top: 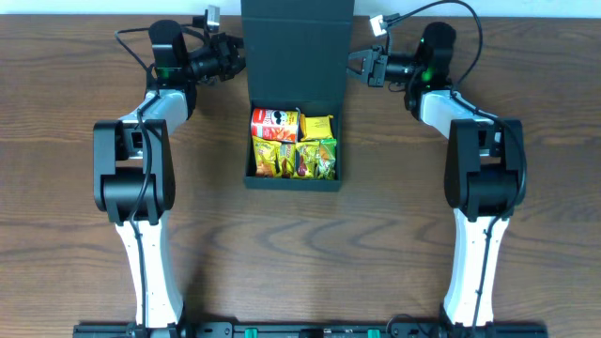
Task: Pack container
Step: 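Swing the lid forward over the box with both grippers to close it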
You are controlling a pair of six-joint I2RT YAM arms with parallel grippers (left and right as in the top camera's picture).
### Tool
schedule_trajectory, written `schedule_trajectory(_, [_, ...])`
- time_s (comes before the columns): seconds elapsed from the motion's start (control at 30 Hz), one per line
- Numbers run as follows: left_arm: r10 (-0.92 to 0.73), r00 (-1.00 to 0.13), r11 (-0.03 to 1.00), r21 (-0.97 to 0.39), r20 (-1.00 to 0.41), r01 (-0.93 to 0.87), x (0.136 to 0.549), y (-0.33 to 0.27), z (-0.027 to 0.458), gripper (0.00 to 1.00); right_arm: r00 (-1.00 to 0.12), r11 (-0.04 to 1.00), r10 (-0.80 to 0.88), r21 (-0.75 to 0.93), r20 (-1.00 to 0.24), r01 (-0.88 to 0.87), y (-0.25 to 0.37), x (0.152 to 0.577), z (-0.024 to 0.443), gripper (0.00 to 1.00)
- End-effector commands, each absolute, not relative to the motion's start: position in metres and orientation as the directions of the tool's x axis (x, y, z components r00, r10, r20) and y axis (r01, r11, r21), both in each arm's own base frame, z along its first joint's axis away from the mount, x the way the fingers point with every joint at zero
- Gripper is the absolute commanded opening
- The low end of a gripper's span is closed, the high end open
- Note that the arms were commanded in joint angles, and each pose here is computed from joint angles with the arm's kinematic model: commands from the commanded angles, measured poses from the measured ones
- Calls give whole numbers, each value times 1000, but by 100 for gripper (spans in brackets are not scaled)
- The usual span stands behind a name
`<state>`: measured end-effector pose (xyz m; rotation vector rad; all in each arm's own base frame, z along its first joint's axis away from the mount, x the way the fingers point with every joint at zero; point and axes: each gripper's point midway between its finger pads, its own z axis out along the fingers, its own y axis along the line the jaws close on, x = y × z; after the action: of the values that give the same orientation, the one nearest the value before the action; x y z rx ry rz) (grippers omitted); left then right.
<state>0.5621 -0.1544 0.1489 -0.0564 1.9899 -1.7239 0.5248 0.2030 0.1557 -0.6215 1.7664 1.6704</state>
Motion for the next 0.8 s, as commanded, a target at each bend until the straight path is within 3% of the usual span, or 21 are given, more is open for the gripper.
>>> schedule_trajectory(0.0, [-279, -873, 165, -916, -400, 366, 551, -155, 157, 6, -719, 40, 48, 720, -694, -693, 203, 517, 166, 2])
schedule_trajectory(0.27, [-156, -800, 96, -815, -580, 572, 528, -156, 182, 6, -691, -24, -17, 691, -723, -723, 203, 501, 173, 1])
schedule_trajectory(0.77, [-112, -802, 72, -809, -587, 583, 519, -147, 182, 6, -708, -42, -40, 710, -705, -703, 206, 496, 173, 2])
